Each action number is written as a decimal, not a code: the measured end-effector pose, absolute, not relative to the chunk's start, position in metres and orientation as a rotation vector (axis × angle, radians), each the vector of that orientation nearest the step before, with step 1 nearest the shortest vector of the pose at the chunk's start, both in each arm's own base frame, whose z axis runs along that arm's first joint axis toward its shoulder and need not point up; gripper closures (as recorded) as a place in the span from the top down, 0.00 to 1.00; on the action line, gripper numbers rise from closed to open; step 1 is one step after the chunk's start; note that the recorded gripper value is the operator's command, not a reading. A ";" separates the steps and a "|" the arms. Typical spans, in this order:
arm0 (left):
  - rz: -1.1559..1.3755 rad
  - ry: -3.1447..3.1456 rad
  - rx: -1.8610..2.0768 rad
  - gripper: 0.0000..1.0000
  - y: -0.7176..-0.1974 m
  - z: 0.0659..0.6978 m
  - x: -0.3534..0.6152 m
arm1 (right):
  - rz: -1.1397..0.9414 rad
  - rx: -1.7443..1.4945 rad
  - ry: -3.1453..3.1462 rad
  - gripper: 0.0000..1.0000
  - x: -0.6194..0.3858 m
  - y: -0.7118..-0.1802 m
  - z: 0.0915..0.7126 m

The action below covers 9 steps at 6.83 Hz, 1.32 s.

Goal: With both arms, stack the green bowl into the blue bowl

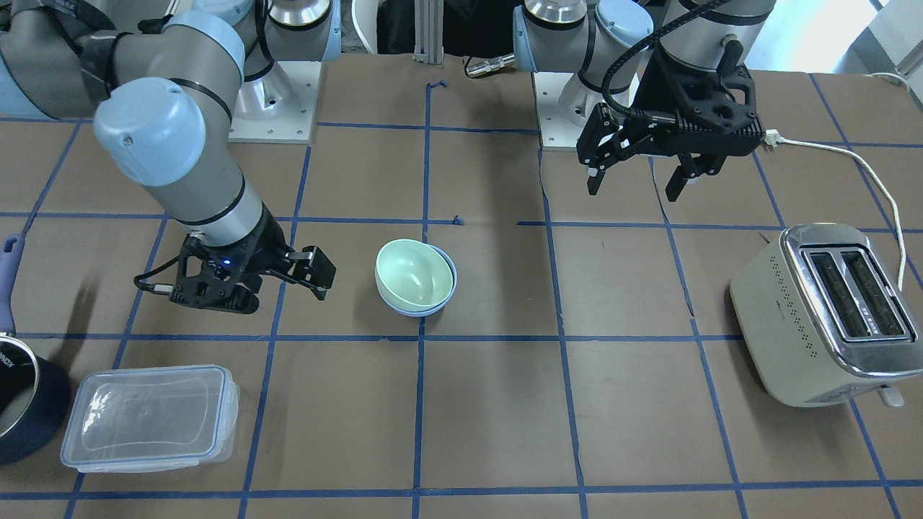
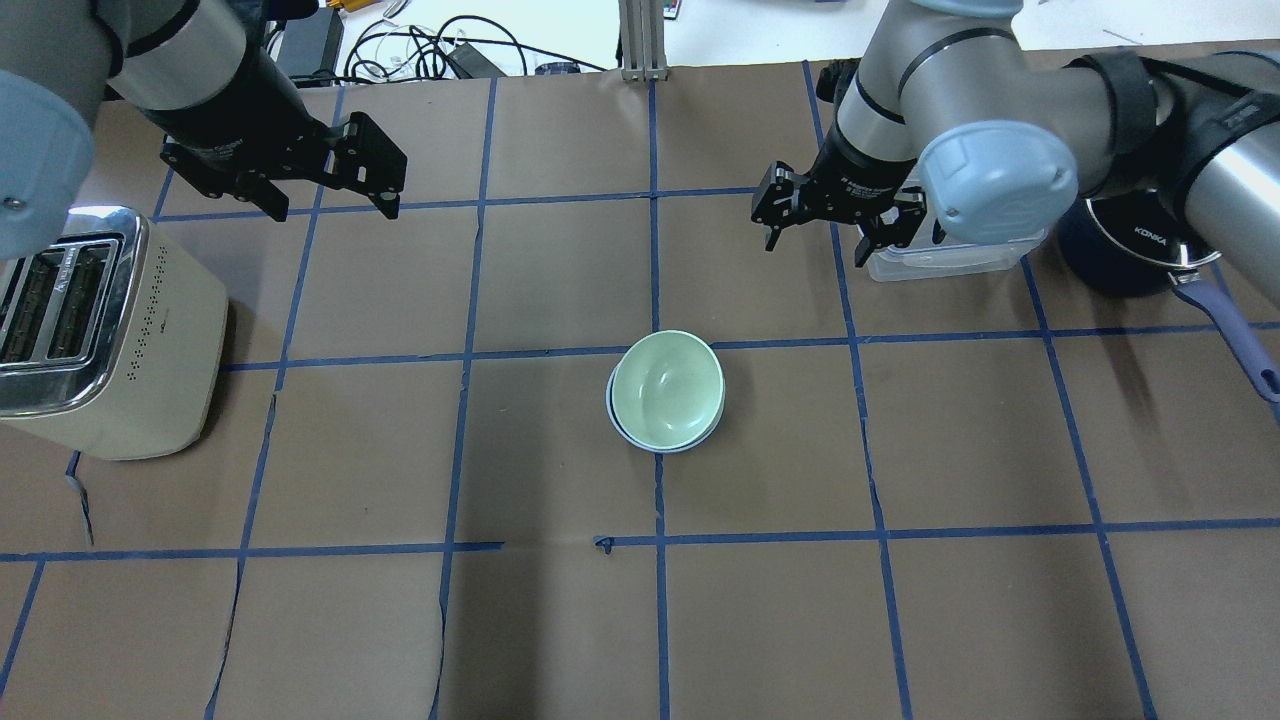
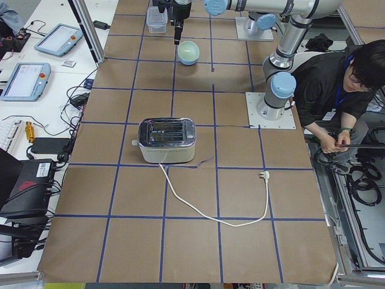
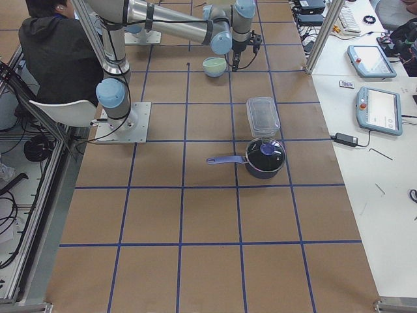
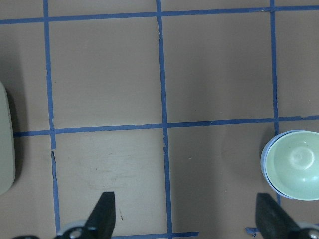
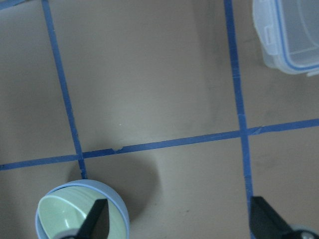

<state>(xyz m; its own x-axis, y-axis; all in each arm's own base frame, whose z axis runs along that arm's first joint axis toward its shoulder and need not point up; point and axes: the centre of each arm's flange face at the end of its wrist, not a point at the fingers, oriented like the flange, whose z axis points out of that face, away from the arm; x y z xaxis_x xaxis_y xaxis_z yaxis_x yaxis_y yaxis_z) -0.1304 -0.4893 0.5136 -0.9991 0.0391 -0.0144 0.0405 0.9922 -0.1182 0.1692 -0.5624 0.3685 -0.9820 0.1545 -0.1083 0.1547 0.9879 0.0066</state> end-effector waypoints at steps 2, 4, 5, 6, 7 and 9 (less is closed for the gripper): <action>-0.217 3.123 0.025 1.00 -0.491 0.516 -0.131 | 0.015 0.190 3.140 1.00 0.141 -0.545 0.411; -0.235 3.121 0.007 1.00 -0.493 0.517 -0.130 | 0.049 0.176 3.134 1.00 0.138 -0.517 0.457; -0.234 3.122 0.005 1.00 -0.493 0.516 -0.130 | 0.061 0.161 3.096 1.00 0.142 -0.507 0.471; -0.234 3.122 0.005 1.00 -0.493 0.516 -0.130 | 0.067 0.118 3.079 1.00 0.144 -0.502 0.477; -0.234 3.122 0.004 1.00 -0.493 0.516 -0.130 | 0.070 0.069 3.077 1.00 0.144 -0.500 0.481; -0.232 3.122 0.004 1.00 -0.493 0.516 -0.130 | 0.081 0.038 3.097 1.00 0.141 -0.496 0.491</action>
<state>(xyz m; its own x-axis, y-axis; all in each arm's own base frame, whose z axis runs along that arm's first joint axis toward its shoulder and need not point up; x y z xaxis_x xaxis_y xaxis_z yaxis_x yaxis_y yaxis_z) -0.1301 -0.4931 0.5155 -0.9999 0.0018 -0.0108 0.0034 0.9890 -0.1477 0.1412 -0.4963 0.4912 -0.9988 0.0254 -0.0427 0.0232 0.9984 0.0525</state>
